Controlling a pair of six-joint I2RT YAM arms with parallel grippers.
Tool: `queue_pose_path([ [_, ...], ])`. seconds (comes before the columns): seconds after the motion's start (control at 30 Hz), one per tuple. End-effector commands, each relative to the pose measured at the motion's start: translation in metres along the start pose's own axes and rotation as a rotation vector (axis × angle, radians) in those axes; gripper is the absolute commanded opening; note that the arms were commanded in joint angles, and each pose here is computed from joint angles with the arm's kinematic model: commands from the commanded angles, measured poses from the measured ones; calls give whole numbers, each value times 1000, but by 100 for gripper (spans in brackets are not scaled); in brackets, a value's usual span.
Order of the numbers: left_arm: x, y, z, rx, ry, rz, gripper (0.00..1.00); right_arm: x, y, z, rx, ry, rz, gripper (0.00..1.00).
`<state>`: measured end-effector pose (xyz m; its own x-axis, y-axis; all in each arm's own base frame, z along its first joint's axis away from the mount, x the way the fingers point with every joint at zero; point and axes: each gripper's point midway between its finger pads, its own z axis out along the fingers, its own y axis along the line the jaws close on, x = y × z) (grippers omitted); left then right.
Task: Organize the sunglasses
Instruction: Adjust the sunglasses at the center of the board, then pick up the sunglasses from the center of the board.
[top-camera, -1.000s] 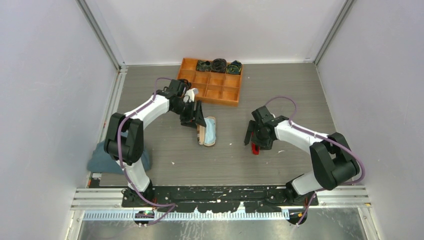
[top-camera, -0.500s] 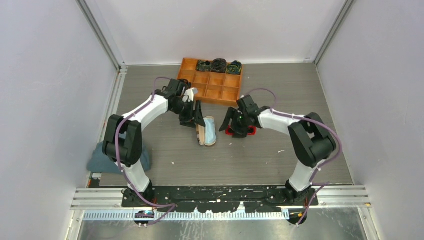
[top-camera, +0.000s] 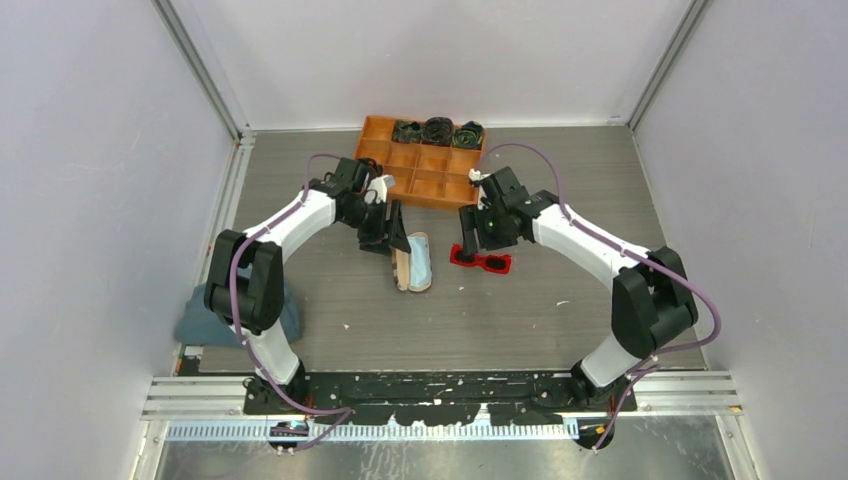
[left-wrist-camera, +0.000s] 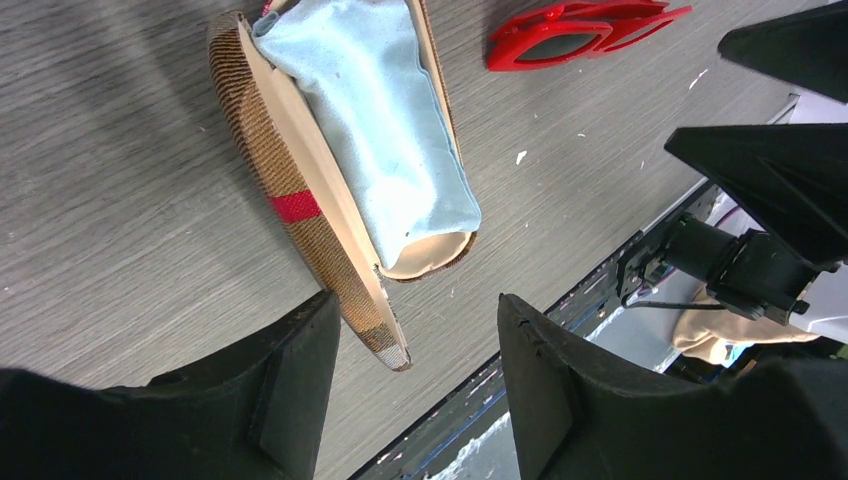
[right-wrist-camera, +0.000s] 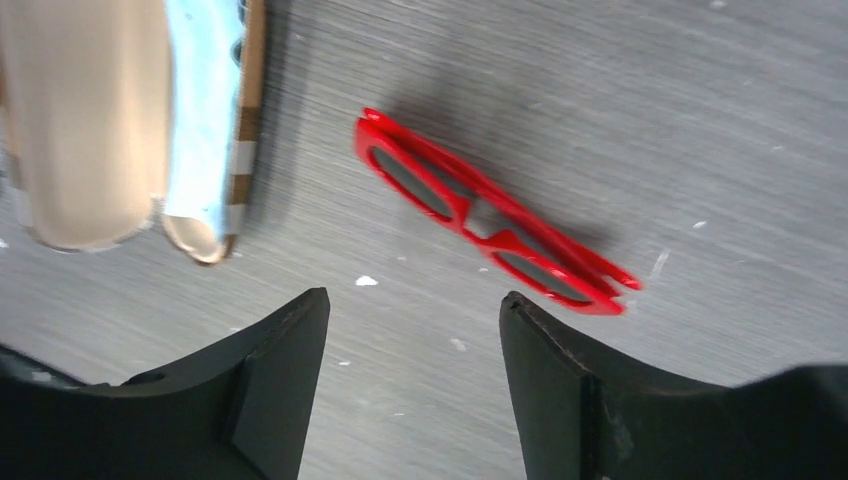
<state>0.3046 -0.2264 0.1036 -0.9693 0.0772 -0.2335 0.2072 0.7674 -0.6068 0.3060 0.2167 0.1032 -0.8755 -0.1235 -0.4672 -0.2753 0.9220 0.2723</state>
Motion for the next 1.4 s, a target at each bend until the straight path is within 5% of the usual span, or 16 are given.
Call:
queue_pose_path([
  [0.0, -7, -7, -4, 36, -35, 12, 60, -2, -27, -6, 83, -49, -301, 69],
  [0.13, -8, -7, -1, 46, -32, 6, 60, -4, -19, 0, -13, -78, -491, 73],
  [0.47, -9, -11, -1, 64, -36, 8, 60, 8, -26, 24, -48, 125, -684, 73],
  [0.8, -8, -11, 1, 77, -27, 2, 60, 21, -46, 61, -19, 238, -762, 71],
  [1.07, -9, -12, 4, 89, -18, -3, 60, 25, -52, 70, 2, 250, -759, 55],
  [1.37, -9, -13, 6, 101, -18, -3, 60, 21, -45, 78, -19, 236, -720, 55],
])
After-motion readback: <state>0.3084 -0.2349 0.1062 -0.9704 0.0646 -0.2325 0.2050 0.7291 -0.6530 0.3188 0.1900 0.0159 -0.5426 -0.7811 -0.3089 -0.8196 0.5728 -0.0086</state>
